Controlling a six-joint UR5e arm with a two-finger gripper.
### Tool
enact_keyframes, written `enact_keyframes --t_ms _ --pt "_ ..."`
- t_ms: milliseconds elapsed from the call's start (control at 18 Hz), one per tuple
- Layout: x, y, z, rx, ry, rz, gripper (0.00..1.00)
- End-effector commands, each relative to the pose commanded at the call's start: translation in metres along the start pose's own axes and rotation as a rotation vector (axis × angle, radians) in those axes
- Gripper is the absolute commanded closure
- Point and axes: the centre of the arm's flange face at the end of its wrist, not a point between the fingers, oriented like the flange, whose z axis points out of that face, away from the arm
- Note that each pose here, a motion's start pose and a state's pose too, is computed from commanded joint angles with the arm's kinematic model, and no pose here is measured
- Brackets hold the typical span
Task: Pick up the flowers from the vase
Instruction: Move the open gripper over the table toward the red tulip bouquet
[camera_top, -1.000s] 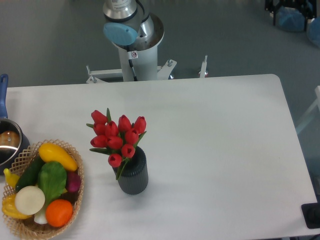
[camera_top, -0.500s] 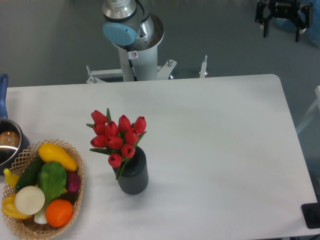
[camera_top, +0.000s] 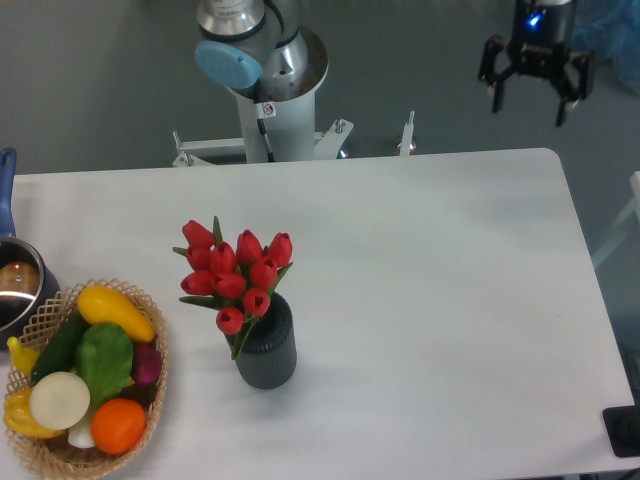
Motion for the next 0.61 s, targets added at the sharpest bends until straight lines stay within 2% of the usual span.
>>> enact_keyframes --t_ms 222,444,611 --pt "0.012 -0.034 0.028 0.036 0.059 0.006 0.0" --pt "0.025 -0.038 0.044 0.036 0.096 0.022 0.0" --pt "0.032 -0.04 0.042 0.037 0.097 0.032 0.0"
